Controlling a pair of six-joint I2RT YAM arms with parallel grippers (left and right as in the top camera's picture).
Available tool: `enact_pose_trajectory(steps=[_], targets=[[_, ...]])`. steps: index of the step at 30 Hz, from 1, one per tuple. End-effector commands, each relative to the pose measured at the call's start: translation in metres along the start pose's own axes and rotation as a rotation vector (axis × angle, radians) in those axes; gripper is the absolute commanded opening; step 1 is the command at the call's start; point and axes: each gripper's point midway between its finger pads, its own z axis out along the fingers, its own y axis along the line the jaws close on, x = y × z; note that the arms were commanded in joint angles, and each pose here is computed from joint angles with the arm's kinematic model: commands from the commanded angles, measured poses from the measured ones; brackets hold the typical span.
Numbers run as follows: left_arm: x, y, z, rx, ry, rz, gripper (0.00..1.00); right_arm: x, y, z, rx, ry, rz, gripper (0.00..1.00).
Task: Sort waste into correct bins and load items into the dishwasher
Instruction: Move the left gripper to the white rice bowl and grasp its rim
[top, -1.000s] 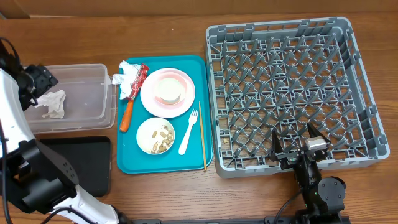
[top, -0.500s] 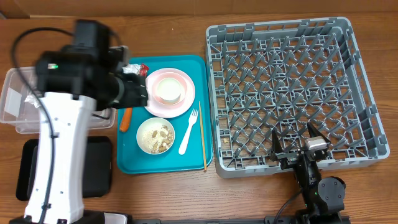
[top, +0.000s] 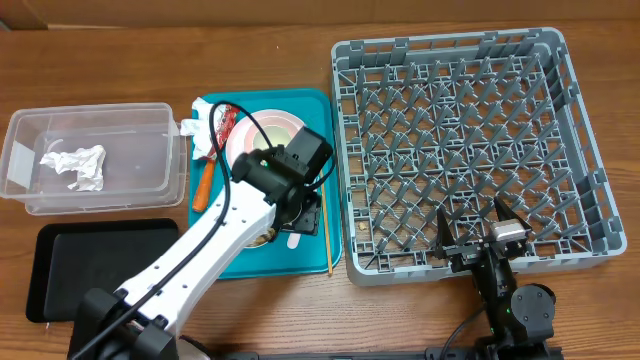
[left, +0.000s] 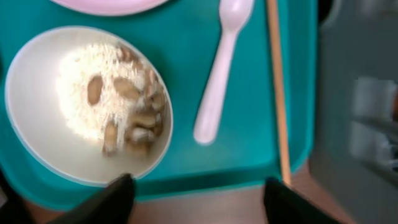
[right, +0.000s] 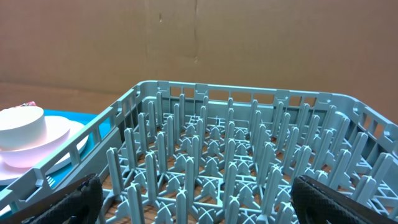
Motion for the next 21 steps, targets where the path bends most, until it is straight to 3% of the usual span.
enact_pose_trajectory(steps=[1, 14, 21], targets=[[0.005, 0.009, 0.023, -0.033, -0.015, -0.036, 0.57, 0.002, -0.002, 0.000, 0.009, -0.004, 0.000, 1.00], [0.003, 0.015, 0.061, -0.042, -0.101, -0.044, 0.54, 0.002, -0.002, 0.000, 0.009, -0.004, 0.000, 1.00], [0.004, 0.021, 0.065, -0.072, -0.113, -0.045, 0.39, 0.002, -0.002, 0.000, 0.009, -0.004, 0.000, 1.00]])
